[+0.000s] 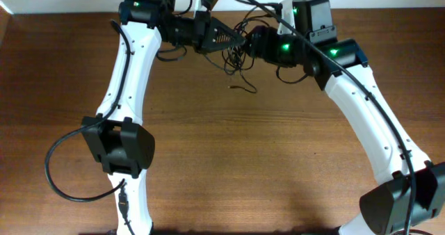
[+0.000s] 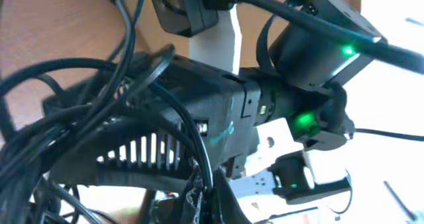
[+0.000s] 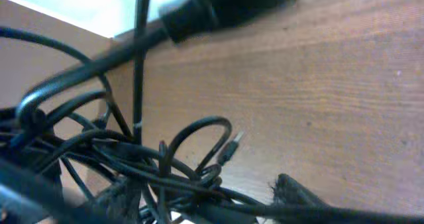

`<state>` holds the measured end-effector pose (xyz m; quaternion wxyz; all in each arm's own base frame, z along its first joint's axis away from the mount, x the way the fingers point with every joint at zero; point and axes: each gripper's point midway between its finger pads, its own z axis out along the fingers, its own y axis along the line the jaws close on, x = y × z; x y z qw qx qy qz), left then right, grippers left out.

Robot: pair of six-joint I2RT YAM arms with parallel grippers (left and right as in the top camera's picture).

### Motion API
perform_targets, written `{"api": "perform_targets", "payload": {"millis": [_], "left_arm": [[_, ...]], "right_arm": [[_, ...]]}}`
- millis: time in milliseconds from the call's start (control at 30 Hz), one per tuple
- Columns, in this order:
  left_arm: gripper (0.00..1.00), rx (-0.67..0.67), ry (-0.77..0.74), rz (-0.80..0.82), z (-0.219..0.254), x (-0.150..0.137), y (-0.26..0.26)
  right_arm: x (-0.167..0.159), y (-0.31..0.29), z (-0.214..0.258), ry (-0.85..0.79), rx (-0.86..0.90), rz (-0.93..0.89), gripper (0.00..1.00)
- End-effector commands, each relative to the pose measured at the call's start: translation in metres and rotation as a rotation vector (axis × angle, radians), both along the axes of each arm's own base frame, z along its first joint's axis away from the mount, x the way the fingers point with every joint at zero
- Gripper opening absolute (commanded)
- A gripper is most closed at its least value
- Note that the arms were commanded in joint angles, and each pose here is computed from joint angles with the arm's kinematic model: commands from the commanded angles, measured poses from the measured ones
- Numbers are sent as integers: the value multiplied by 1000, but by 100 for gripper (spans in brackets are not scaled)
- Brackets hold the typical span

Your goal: Untangle cables

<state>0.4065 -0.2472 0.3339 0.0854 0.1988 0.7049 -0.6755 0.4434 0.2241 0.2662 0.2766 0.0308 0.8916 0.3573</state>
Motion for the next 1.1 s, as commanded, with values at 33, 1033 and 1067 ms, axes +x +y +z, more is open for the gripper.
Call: {"api": "perform_targets", "payload": {"millis": [33,1033,1067], "left_arm": [[0,-69,48,-24,23,-2,2],[0,774,-234,171,-109,32,99],[0,709,-236,147,-102,27,83]], "right_arm": [[6,-4,-8,36,-23,-85,30],[-94,-138,-73,384,-264,217,62],[-96,-129,-67,357,-214,260,70]]}}
